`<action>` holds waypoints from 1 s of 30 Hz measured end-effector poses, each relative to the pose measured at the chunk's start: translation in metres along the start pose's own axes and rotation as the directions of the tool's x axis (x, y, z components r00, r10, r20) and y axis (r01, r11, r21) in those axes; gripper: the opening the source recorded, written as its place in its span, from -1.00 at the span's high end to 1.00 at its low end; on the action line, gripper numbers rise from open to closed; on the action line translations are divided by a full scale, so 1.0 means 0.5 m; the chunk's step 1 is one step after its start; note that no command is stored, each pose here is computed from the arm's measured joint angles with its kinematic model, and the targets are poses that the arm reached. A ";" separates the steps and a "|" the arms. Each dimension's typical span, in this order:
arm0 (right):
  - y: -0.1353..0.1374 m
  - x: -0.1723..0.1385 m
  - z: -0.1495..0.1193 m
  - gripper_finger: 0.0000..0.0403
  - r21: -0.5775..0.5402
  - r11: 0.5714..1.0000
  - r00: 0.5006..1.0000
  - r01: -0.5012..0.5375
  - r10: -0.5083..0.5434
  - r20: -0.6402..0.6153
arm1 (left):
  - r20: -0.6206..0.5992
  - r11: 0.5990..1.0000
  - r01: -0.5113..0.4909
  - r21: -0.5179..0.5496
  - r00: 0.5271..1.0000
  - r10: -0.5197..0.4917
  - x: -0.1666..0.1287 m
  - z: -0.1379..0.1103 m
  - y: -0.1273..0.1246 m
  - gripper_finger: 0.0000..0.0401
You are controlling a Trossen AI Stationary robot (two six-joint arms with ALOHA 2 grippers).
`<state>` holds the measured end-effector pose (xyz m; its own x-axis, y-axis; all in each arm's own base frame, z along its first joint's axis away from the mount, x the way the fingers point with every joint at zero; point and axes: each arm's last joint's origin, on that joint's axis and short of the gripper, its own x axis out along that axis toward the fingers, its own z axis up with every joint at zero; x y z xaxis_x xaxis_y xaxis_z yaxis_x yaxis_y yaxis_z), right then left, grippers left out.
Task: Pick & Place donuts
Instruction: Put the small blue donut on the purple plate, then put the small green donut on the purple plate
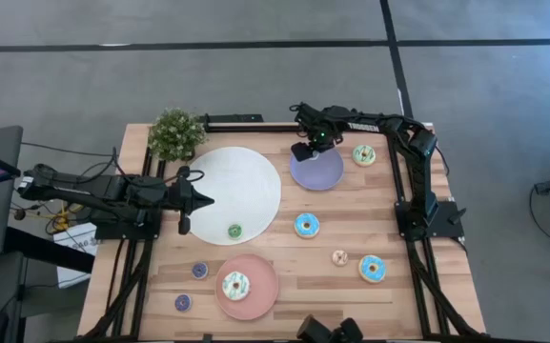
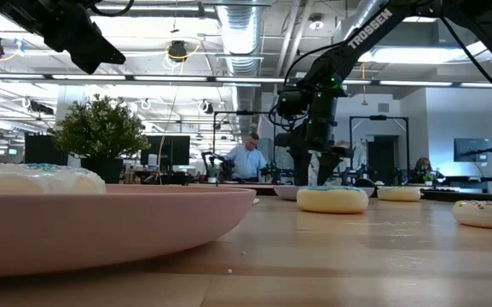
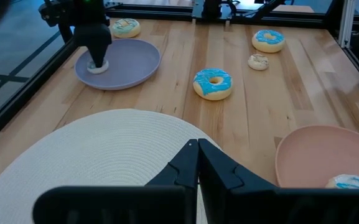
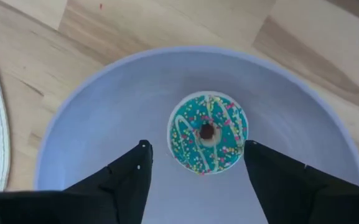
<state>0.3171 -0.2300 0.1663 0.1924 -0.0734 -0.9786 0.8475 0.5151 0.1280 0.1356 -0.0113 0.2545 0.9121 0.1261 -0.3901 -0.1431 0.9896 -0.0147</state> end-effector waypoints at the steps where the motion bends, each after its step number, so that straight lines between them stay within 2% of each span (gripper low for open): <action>1: 0.000 0.000 0.000 -0.22 0.000 1.000 1.000 0.001 -0.001 -0.002 | 0.000 1.000 0.000 0.000 1.000 0.000 0.000 0.000 0.000 1.00; 7: -0.001 -0.034 -0.007 -0.22 0.000 1.000 1.000 -0.007 0.007 0.009 | 0.002 1.000 0.000 -0.001 1.000 0.000 0.000 0.000 0.000 1.00; 15: 0.008 -0.154 -0.048 -0.22 -0.031 0.999 0.997 -0.035 0.037 0.068 | -0.014 0.999 -0.011 -0.048 1.000 0.011 0.007 -0.001 -0.001 0.99; 18: 0.024 -0.193 -0.090 -0.22 -0.066 0.996 0.994 -0.057 0.063 0.091 | -0.029 0.996 -0.069 -0.059 0.997 0.067 0.016 -0.003 0.000 0.91; 22: 0.040 -0.228 -0.170 -0.22 -0.094 0.991 0.990 -0.091 0.100 0.102 | -0.065 0.986 -0.145 -0.088 0.988 0.140 0.034 -0.009 0.000 0.64; 27: 0.042 -0.251 -0.289 -0.22 -0.102 0.984 0.983 -0.143 0.153 0.098 | -0.061 0.978 -0.190 -0.087 0.981 0.185 0.053 -0.007 -0.003 0.25; 30: 0.032 -0.255 -0.355 -0.22 -0.095 0.980 0.978 -0.174 0.183 0.097 | -0.058 0.981 -0.181 -0.064 0.982 0.178 0.061 -0.003 -0.006 0.10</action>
<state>0.2184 -0.0608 0.2647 0.3915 -0.0606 -0.9182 0.7502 0.5989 0.2804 0.1633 -0.0104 0.2414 0.8484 0.2958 -0.4390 -0.3303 0.9439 -0.0023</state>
